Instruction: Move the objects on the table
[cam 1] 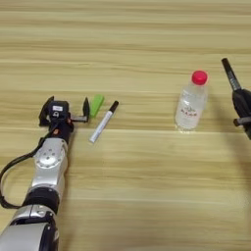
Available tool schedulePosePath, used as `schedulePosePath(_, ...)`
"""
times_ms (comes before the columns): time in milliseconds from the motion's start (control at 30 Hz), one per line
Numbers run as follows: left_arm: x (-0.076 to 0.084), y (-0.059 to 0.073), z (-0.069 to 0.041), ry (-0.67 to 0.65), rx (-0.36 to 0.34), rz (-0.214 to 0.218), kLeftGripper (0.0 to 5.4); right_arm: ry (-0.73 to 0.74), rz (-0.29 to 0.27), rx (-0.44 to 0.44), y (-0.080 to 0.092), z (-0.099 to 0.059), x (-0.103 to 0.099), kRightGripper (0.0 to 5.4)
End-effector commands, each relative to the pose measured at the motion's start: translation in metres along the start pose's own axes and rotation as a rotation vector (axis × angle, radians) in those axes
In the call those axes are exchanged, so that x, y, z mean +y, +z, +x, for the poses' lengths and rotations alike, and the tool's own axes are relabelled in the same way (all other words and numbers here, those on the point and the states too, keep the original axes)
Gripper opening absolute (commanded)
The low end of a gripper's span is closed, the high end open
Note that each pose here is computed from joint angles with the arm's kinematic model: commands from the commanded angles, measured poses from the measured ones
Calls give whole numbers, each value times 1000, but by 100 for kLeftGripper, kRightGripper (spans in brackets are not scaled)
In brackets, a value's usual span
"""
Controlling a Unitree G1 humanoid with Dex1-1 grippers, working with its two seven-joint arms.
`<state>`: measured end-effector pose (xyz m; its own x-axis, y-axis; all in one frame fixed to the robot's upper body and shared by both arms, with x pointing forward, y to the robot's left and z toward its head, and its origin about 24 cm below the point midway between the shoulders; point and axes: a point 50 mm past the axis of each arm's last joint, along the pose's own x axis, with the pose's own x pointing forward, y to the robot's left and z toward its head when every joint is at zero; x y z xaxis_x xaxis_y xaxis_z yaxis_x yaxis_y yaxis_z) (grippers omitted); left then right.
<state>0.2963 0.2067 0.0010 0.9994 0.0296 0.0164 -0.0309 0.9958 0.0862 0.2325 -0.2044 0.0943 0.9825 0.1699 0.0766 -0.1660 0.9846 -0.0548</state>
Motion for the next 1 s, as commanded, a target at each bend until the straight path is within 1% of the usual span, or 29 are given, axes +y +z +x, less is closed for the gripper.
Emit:
schedulePosePath(33,1,1,1,-1,-1,4,540,-7,21,77,-15,4,3,105)
schedulePosePath(100,0,1,1,-1,-1,4,540,-9,34,108,-23,4,4,105)
schedulePosePath(267,0,1,1,-1,-1,4,540,-35,45,164,-37,6,2,105)
schedulePosePath(500,0,1,1,-1,-2,3,540,-70,23,244,-61,9,-3,105)
schedulePosePath(700,0,1,1,-1,-2,3,540,-70,17,277,-72,10,-3,105)
schedulePosePath(867,0,1,0,-2,-3,3,540,-63,20,276,-73,10,-3,105)
schedulePosePath(933,0,1,1,-2,-3,3,540,-57,18,267,-73,11,-2,145)
schedulePosePath(967,0,1,0,-2,-3,3,540,-58,11,260,-72,11,-2,153)
schedulePosePath(1000,0,1,0,-2,-3,3,540,-61,13,251,-71,11,-2,174)
